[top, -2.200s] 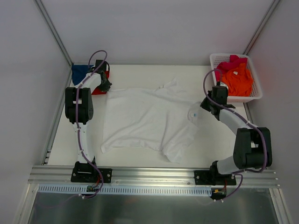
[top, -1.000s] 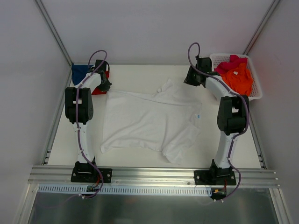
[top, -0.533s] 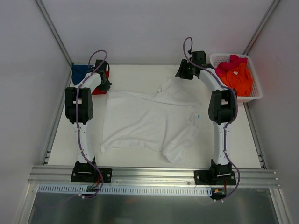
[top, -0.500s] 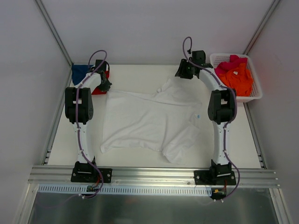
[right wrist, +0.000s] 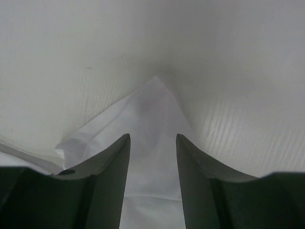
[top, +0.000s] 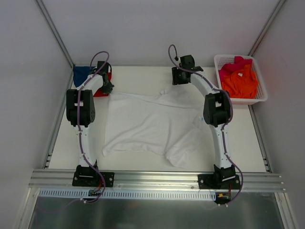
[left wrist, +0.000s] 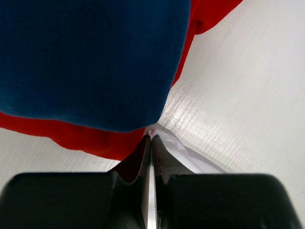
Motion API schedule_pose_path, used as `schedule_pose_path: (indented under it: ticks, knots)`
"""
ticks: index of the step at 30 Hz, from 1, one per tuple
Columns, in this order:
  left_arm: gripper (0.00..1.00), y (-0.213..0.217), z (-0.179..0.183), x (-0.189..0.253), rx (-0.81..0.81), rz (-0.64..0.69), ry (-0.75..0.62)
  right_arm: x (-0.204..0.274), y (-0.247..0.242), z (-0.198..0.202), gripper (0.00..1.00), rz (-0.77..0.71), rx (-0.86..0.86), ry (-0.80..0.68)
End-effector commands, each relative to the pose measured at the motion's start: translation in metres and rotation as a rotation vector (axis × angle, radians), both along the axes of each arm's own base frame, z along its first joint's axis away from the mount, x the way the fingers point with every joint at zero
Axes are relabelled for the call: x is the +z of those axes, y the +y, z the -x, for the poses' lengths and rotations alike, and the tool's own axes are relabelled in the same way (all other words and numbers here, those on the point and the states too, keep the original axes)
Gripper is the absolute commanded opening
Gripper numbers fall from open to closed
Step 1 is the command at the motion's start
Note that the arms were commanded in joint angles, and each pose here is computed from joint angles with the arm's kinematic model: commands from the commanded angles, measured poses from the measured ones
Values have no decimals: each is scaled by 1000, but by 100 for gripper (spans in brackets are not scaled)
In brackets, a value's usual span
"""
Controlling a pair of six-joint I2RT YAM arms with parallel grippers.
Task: Fold and stack the t-shirts
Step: Flatten the tshirt out
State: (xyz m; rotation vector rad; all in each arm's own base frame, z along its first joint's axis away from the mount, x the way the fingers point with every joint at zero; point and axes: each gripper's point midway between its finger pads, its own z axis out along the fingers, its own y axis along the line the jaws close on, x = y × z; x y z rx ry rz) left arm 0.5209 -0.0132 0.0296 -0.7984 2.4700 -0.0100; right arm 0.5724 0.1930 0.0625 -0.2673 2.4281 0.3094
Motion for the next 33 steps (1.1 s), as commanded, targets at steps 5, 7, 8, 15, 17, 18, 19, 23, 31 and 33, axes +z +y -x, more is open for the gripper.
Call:
schedule_pose_path:
  ticks: [5, 7, 8, 15, 17, 18, 19, 23, 31, 33]
  knots:
    - [0, 2, -5, 5, -8, 6, -9, 8, 9, -8, 46, 132, 71, -88]
    - [0, 2, -5, 5, -8, 5, -7, 12, 11, -12, 46, 136, 75, -112]
    - [0, 2, -5, 5, -7, 6, -8, 13, 13, -13, 46, 139, 83, -120]
    - [0, 2, -5, 5, -10, 9, -7, 18, 17, -19, 45, 151, 112, -170]
    - [0, 2, -5, 5, -9, 8, -7, 19, 20, -20, 45, 156, 127, -181]
    - [0, 2, -5, 4, -9, 7, -6, 21, 23, -22, 45, 166, 146, -206]
    - [0, 2, -5, 5, -9, 8, -7, 21, 18, -23, 45, 196, 132, -214]
    - [0, 2, -5, 3, -13, 8, -5, 22, 20, -29, 45, 201, 133, -224]
    - [0, 2, -6, 5, -13, 8, -8, 26, 19, -31, 46, 198, 127, -244]
    - [0, 1, -6, 4, -15, 8, -7, 28, 18, -32, 46, 197, 121, -269]
